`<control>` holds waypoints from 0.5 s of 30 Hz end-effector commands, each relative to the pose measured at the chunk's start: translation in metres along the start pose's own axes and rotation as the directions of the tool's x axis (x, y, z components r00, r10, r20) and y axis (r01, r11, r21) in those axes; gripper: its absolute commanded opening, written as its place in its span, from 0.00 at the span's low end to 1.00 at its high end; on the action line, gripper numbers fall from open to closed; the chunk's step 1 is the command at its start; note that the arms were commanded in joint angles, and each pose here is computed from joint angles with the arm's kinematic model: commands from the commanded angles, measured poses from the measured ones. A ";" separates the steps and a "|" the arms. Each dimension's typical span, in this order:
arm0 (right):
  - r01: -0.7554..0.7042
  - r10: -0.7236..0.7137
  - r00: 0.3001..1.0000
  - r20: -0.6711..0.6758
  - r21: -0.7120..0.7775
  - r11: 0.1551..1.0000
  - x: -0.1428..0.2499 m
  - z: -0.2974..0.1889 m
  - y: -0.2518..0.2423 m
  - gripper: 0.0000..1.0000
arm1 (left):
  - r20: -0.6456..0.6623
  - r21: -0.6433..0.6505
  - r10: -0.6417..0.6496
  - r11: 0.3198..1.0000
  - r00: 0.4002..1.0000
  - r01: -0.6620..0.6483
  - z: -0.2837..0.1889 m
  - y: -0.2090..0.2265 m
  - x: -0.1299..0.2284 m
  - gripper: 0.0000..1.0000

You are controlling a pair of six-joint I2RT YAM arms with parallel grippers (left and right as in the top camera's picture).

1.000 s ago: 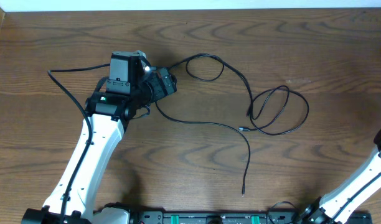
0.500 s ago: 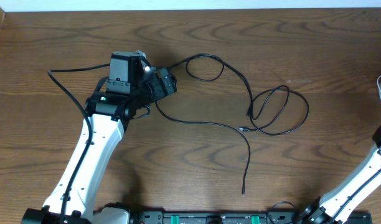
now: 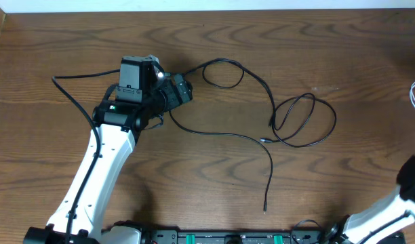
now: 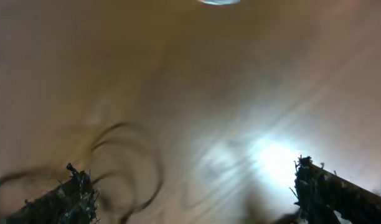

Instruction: Untangle cables

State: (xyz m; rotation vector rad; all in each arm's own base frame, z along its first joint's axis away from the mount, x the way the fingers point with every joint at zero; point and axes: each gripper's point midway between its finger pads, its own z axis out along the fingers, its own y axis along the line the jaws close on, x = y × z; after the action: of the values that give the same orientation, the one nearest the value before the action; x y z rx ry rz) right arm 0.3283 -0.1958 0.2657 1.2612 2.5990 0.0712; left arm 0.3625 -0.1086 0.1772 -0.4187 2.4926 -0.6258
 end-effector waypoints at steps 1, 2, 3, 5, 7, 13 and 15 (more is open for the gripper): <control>0.115 -0.111 0.993 0.034 -0.172 0.978 0.021 -0.033 0.036 0.99 | -0.001 0.009 -0.004 1.000 1.000 0.004 -0.001 -0.002 -0.001 0.98; 0.138 -0.129 0.990 0.061 -0.188 0.972 0.028 -0.045 0.042 0.99 | -0.001 0.009 -0.004 1.000 1.000 0.004 -0.001 -0.002 -0.001 0.98; 0.172 -0.157 0.984 0.090 -0.198 0.965 0.034 -0.056 0.046 0.99 | -0.001 0.009 -0.004 1.000 1.000 0.004 -0.001 -0.002 -0.001 0.98; 0.251 -0.224 0.965 0.136 -0.230 0.940 0.045 -0.074 0.054 0.99 | -0.001 0.009 -0.004 1.000 1.000 0.004 -0.001 -0.002 -0.001 0.98; 0.325 -0.271 0.943 0.193 -0.354 0.877 0.071 -0.107 0.074 0.99 | -0.001 0.009 -0.004 1.000 1.000 0.004 -0.001 -0.002 -0.001 0.98; 0.322 -0.210 0.938 0.276 -0.470 0.822 0.095 -0.152 0.092 0.99 | -0.001 0.009 -0.004 1.000 1.000 0.004 -0.001 -0.002 -0.001 0.98; 0.340 -0.239 0.937 0.253 -0.515 0.787 0.106 -0.155 0.104 0.98 | -0.001 0.009 -0.004 1.000 1.000 0.004 -0.001 -0.002 -0.001 0.98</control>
State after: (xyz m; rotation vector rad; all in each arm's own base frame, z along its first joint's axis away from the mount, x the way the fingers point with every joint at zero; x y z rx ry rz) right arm 0.3008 -0.0628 0.4064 0.6343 2.3316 0.4269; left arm 0.3624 -0.1086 0.1772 -0.4188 2.4929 -0.6257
